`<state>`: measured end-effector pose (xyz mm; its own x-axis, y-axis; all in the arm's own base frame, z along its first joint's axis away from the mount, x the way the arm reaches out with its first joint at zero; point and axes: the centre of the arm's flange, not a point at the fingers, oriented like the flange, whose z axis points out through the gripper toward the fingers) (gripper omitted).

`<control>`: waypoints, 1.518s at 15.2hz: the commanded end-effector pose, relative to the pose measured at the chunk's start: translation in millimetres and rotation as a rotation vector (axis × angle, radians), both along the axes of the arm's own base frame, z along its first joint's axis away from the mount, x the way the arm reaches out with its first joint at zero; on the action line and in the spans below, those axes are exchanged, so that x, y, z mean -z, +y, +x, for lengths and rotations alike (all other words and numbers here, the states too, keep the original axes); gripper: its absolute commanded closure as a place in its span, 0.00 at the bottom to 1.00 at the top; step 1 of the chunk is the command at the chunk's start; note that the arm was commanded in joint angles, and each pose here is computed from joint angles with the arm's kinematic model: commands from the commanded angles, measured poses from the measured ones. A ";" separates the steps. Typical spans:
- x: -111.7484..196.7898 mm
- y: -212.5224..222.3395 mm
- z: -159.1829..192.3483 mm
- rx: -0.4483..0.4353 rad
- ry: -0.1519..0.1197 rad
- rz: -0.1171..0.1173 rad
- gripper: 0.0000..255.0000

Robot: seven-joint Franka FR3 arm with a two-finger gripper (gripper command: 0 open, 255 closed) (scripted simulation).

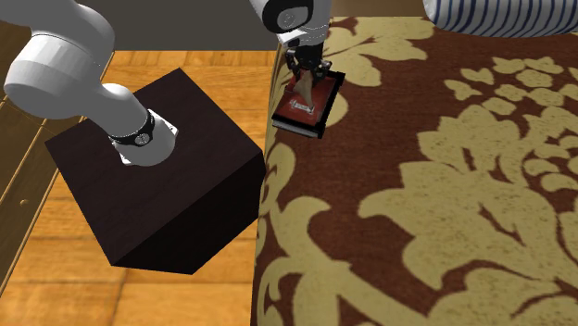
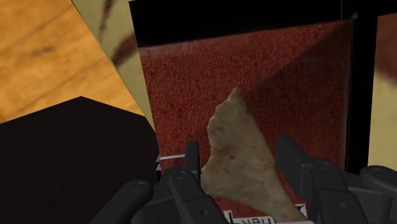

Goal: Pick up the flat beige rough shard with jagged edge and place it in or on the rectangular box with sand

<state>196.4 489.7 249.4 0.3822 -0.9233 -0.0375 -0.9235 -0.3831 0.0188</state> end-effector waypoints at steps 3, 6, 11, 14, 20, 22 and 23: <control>14.6 0.3 0.2 0.000 0.000 0.000 1.00; 14.6 0.3 0.3 0.000 0.000 0.000 1.00; 14.7 0.4 0.2 0.000 0.000 0.000 0.00; 14.6 0.3 0.2 0.000 0.000 0.000 0.00; -35.3 -1.1 1.8 0.000 0.000 0.000 0.00; -35.3 -1.1 1.8 0.000 0.000 0.000 0.00; -35.3 -1.1 1.8 0.000 0.000 0.000 0.00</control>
<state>198.1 489.0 284.1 0.3823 -0.9233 -0.0381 -0.9235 -0.3831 0.0182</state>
